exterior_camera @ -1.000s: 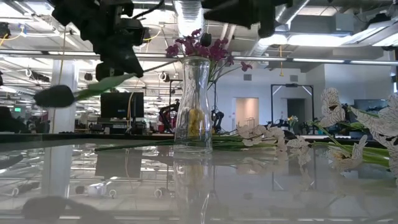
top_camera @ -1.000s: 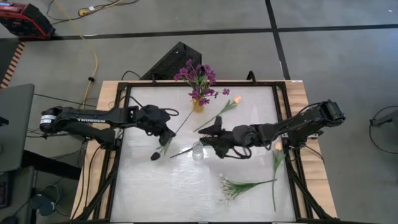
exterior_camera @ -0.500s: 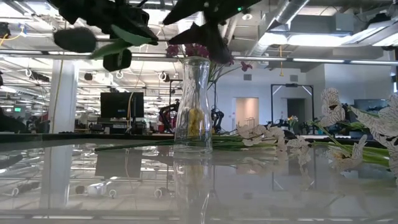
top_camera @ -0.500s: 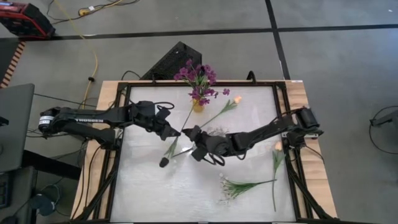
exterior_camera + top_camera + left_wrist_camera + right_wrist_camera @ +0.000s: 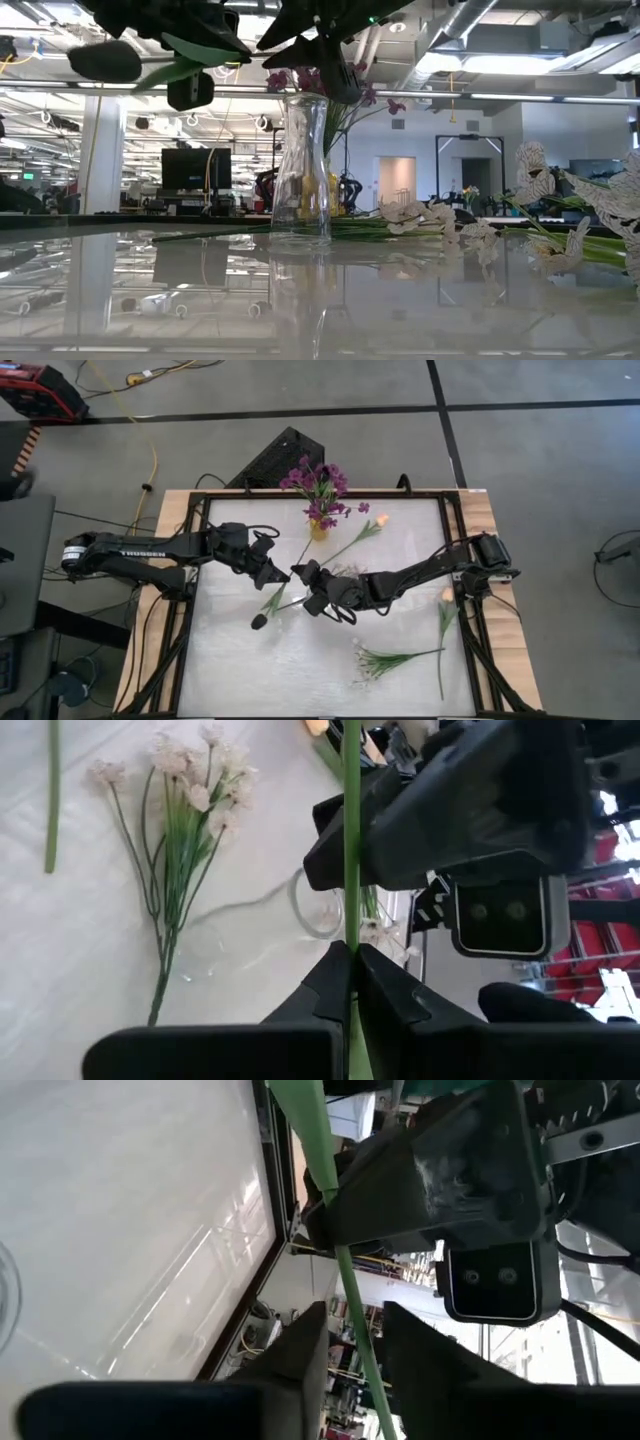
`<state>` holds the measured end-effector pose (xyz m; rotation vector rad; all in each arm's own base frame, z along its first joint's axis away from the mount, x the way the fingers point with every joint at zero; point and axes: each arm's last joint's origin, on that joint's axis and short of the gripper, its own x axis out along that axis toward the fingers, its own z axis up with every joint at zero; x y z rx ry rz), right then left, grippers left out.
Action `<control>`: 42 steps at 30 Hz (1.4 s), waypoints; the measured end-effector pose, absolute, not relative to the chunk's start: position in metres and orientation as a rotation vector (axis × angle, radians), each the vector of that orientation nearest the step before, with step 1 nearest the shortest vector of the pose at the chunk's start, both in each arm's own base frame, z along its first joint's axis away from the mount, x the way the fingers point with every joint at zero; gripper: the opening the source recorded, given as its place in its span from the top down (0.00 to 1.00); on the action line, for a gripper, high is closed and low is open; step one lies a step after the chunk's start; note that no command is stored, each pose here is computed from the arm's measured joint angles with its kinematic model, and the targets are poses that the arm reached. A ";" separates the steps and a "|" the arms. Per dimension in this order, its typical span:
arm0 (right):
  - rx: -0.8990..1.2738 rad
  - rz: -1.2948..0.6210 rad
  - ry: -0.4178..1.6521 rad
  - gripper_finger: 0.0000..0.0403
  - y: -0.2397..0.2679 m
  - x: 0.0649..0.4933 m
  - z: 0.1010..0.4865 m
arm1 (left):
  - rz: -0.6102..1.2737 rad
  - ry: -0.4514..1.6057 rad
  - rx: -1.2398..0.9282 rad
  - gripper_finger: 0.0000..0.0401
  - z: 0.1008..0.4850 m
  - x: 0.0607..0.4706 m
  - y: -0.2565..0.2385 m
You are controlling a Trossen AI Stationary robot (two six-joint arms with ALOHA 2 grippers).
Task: Sort flowers into vase by color
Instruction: Put the black flower into the yellow vase
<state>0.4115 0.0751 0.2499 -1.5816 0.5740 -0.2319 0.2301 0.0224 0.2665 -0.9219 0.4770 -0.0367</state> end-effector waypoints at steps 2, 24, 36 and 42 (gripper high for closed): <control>-1.581 -0.232 0.574 0.75 0.075 0.412 0.250 | -0.038 0.477 -0.921 1.00 0.267 0.230 0.022; -1.483 -0.151 0.532 0.96 0.099 0.393 0.264 | -0.009 0.434 -0.763 0.81 0.267 0.229 0.036; -0.781 0.149 0.401 0.96 0.075 0.309 0.345 | -0.056 0.425 -0.600 0.70 0.270 0.215 0.059; -0.588 0.147 0.252 0.96 0.038 0.255 0.337 | 0.033 0.389 -0.320 0.71 0.274 0.210 0.060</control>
